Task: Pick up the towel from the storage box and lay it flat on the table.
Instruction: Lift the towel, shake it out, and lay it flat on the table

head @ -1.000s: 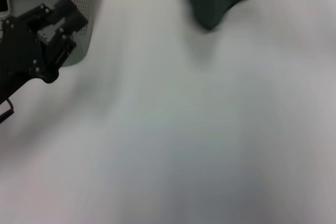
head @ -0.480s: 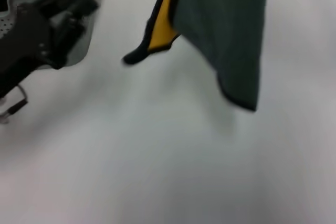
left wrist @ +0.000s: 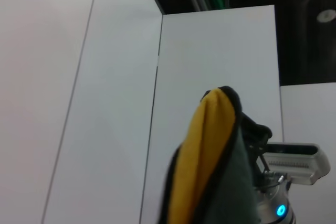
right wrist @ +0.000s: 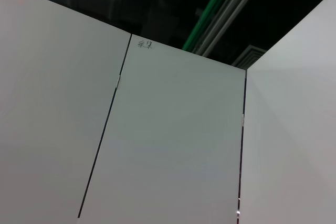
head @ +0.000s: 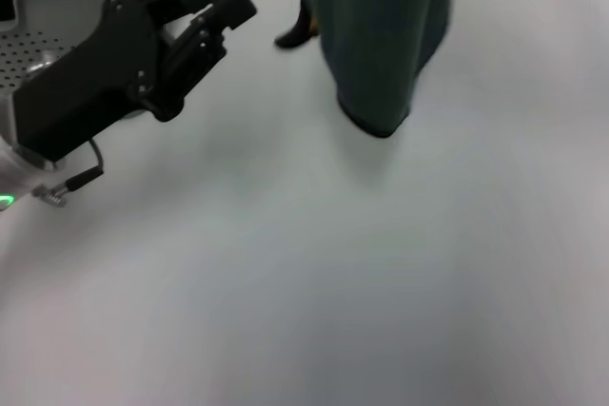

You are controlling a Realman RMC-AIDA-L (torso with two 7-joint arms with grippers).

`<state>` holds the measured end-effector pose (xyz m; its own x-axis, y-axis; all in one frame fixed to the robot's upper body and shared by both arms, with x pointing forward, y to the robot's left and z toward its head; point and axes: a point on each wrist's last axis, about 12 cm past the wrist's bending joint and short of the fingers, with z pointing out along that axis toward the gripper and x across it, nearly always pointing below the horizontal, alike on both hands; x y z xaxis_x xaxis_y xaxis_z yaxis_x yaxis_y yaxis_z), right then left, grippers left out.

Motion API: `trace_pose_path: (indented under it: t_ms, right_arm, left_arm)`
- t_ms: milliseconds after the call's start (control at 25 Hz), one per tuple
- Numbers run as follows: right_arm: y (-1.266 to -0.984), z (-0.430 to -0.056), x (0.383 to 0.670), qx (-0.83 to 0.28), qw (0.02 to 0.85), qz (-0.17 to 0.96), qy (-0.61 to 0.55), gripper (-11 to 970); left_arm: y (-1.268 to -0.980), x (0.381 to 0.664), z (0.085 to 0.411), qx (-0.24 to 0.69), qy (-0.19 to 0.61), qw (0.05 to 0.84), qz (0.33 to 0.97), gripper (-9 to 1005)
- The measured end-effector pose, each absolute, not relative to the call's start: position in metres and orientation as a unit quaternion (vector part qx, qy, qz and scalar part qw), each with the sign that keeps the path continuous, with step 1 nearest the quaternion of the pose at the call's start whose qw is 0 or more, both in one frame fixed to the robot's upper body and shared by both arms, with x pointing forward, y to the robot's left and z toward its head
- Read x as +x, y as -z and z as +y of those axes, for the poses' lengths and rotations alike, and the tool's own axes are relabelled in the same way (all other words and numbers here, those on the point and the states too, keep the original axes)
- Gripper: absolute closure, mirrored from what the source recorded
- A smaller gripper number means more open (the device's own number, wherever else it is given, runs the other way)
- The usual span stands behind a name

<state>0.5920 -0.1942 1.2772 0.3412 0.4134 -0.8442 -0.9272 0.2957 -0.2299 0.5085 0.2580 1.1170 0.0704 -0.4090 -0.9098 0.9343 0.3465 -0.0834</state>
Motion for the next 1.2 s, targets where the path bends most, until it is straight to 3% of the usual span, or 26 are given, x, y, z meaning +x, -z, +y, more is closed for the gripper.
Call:
trace_pose_path:
  t_ms: [640, 840, 1200]
  right_arm:
    - [-1.274, -0.197, 0.589, -0.383, 0.712, 0.340, -0.481, 899]
    - [-1.276, -0.197, 0.590, -0.381, 0.713, 0.339, -0.481, 895]
    - [-1.278, -0.200, 0.592, -0.370, 0.721, 0.339, -0.479, 888]
  left_arm:
    - [-1.123, 0.528, 0.234, 0.277, 0.571, 0.598, 0.489, 622]
    - [-1.122, 0.523, 0.228, 0.299, 0.589, 0.571, 0.488, 495]
    - [-1.123, 0.517, 0.218, 0.318, 0.616, 0.546, 0.471, 506]
